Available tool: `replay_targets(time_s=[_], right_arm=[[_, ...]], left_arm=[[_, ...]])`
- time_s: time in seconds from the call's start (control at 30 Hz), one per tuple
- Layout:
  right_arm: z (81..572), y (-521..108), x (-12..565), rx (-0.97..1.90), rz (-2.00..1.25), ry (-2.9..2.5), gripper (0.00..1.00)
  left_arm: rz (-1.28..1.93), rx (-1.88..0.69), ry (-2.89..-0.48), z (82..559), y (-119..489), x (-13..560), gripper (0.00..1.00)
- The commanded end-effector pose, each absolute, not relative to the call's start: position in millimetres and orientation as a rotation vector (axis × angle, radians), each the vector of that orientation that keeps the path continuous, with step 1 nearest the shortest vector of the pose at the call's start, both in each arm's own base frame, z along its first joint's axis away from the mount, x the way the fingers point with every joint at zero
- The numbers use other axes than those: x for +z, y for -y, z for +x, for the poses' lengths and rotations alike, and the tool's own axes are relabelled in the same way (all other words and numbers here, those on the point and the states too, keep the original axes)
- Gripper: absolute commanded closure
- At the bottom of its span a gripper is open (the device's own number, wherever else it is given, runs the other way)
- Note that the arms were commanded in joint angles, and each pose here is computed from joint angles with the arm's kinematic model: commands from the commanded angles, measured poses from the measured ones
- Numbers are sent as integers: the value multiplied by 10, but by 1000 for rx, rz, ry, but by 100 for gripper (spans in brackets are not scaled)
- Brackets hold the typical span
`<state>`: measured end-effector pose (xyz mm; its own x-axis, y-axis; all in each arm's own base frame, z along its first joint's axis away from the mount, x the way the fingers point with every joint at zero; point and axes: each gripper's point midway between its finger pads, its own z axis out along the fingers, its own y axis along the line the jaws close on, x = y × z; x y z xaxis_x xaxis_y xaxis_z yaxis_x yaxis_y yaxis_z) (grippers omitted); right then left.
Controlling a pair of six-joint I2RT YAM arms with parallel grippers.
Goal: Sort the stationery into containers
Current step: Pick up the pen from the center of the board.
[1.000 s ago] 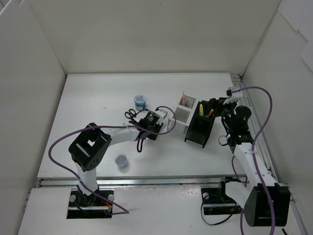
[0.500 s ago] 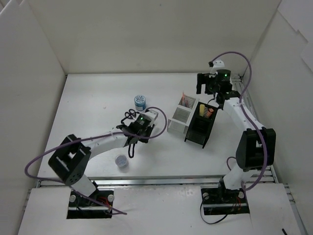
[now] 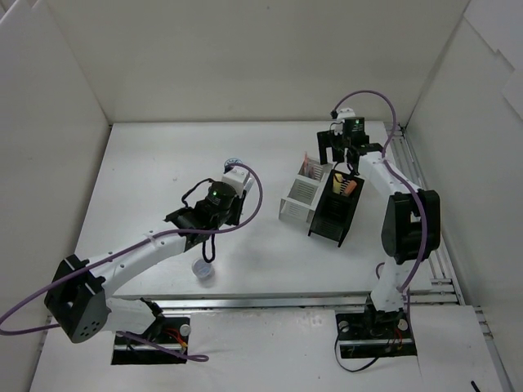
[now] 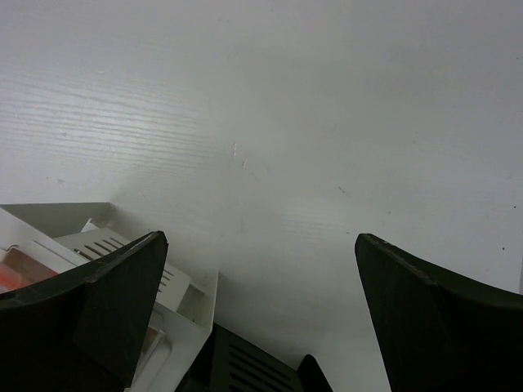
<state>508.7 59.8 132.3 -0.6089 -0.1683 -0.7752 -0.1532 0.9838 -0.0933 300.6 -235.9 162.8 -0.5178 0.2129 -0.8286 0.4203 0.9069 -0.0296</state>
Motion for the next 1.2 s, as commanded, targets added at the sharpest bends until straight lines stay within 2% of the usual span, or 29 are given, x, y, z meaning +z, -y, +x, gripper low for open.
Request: replay_targets(time_s=[0.0,0.43,0.6,0.67,0.77,0.93,1.17], right_arm=[[4966,-663,1498,-17,-254,-2221,2],[4732,-627,1702,-19,-234,-2188,2],[4772,-502,2153,-99,-190,-2088,2],[4734,-676,2329,-56,-323,-2017,2],[4457,-1132,2540,-9,-713,-1823,2],[3798,-1860,2648,38,-1250,-1436,2],[3085,-2573,2740,247,-1635,-1066,2]], left_arm=[[414,-268,-2049,3084,2337,1918,100],[405,-236,-2009,3144,2302,2073,100],[414,-252,-1982,3176,2315,2221,100],[433,-296,-1974,3144,2375,2305,100],[440,-374,-2007,3093,2412,2395,100],[432,-541,-2130,2910,2419,2474,100],[479,-833,-2214,2474,2549,2556,99]])
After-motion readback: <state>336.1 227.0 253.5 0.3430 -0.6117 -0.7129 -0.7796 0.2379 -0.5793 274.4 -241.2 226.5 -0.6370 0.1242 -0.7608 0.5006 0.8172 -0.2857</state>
